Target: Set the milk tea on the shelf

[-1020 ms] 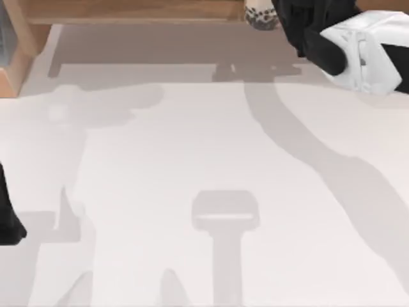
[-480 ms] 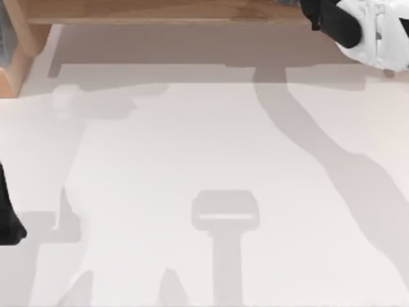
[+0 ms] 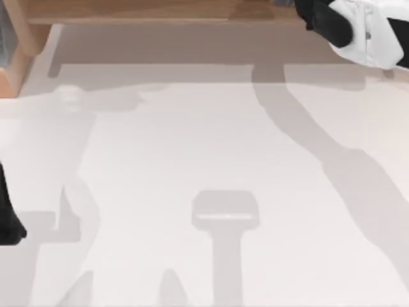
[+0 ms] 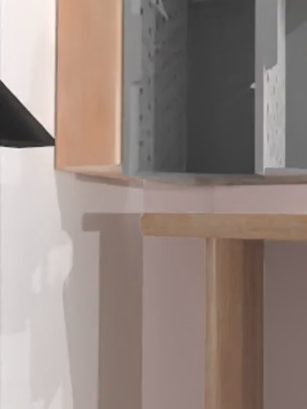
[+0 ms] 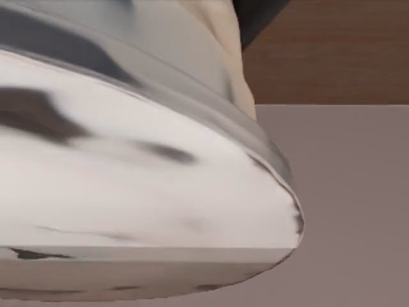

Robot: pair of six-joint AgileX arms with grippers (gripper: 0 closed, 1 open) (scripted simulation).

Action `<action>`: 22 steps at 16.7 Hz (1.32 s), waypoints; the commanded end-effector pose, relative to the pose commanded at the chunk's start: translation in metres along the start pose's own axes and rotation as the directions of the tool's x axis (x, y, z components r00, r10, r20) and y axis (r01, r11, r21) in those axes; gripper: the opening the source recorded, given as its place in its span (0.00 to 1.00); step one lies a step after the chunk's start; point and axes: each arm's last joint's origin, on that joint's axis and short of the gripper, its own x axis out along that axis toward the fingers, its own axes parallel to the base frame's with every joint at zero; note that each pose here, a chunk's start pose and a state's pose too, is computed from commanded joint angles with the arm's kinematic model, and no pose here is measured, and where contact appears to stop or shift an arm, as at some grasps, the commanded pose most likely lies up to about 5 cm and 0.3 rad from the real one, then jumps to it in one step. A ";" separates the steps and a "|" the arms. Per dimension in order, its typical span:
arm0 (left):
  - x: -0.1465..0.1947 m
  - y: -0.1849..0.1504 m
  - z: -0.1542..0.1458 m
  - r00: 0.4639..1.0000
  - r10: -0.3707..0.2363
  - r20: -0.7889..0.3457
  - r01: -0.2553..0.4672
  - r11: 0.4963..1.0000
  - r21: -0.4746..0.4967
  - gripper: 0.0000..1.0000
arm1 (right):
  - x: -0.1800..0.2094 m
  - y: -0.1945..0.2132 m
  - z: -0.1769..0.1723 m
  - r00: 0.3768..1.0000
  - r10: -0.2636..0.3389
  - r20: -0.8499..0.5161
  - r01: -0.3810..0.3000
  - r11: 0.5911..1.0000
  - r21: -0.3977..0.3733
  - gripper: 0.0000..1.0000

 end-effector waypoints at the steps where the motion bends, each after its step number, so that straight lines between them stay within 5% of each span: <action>1: 0.000 0.000 0.000 1.000 0.000 0.000 0.000 1.000 0.000 1.00 | 0.003 0.000 -0.002 1.000 -0.001 -0.001 0.001 1.000 -0.001 0.00; 14: 0.000 0.000 0.000 1.000 0.000 0.000 0.000 1.000 0.000 1.00 | 0.027 -0.002 -0.019 1.000 -0.004 -0.005 0.004 1.000 -0.003 0.00; 22: 0.000 0.000 0.000 1.000 0.000 0.000 0.000 1.000 0.000 1.00 | 0.027 -0.002 -0.019 1.000 -0.004 -0.005 0.004 1.000 -0.003 0.60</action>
